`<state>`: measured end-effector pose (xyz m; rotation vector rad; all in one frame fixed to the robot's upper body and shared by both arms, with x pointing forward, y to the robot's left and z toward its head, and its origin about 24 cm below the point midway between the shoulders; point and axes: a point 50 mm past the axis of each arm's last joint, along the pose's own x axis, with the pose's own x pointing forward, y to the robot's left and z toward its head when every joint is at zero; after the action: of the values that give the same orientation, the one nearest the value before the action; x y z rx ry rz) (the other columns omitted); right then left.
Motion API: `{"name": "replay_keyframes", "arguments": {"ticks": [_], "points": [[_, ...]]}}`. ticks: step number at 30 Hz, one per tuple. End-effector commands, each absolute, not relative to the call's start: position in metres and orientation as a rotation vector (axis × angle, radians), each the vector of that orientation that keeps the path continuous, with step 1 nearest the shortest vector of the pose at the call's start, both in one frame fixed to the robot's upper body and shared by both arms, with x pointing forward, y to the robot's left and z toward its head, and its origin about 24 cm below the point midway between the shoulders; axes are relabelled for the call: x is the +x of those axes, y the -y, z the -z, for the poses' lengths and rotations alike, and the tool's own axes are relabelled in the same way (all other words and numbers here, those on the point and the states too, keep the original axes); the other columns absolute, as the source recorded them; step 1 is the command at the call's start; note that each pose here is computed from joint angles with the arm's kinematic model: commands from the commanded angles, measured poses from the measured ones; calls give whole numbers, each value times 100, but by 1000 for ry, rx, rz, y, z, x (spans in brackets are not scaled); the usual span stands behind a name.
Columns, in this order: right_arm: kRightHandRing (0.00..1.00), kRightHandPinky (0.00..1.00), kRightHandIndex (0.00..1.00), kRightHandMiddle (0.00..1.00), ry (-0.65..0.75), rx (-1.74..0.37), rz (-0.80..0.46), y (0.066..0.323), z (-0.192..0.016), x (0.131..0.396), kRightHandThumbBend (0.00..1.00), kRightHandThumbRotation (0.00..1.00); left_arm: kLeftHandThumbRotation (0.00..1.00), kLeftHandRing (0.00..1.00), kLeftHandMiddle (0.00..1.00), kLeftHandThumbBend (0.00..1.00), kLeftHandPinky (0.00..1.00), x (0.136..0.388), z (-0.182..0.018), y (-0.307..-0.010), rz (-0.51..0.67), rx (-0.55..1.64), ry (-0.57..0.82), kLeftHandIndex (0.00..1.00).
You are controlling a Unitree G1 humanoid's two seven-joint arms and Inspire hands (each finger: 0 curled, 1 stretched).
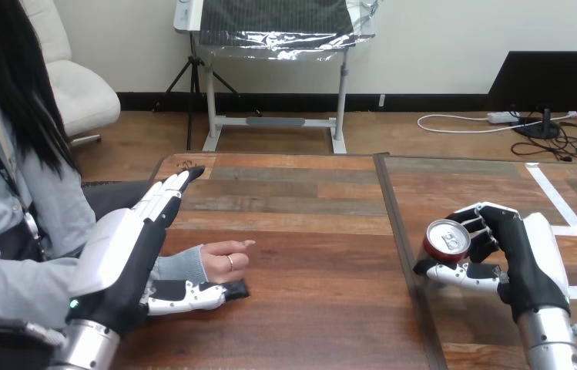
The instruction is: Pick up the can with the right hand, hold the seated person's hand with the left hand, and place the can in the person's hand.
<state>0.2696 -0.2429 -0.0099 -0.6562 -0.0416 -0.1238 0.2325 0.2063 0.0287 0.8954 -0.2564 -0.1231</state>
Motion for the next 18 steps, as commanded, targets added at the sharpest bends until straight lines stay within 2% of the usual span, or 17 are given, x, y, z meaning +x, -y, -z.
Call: {"name": "replay_keyframes", "arguments": {"ticks": [1,18], "points": [[42,38,51,50,243,-675,109,236,-37,302,86,0,39,94,94,100,89,250,-56,-204,134,978,355,94],[41,39,51,49,264,-673,76,233,-43,305,86,0,36,93,94,100,89,266,-57,-216,197,1136,250,93]]}}
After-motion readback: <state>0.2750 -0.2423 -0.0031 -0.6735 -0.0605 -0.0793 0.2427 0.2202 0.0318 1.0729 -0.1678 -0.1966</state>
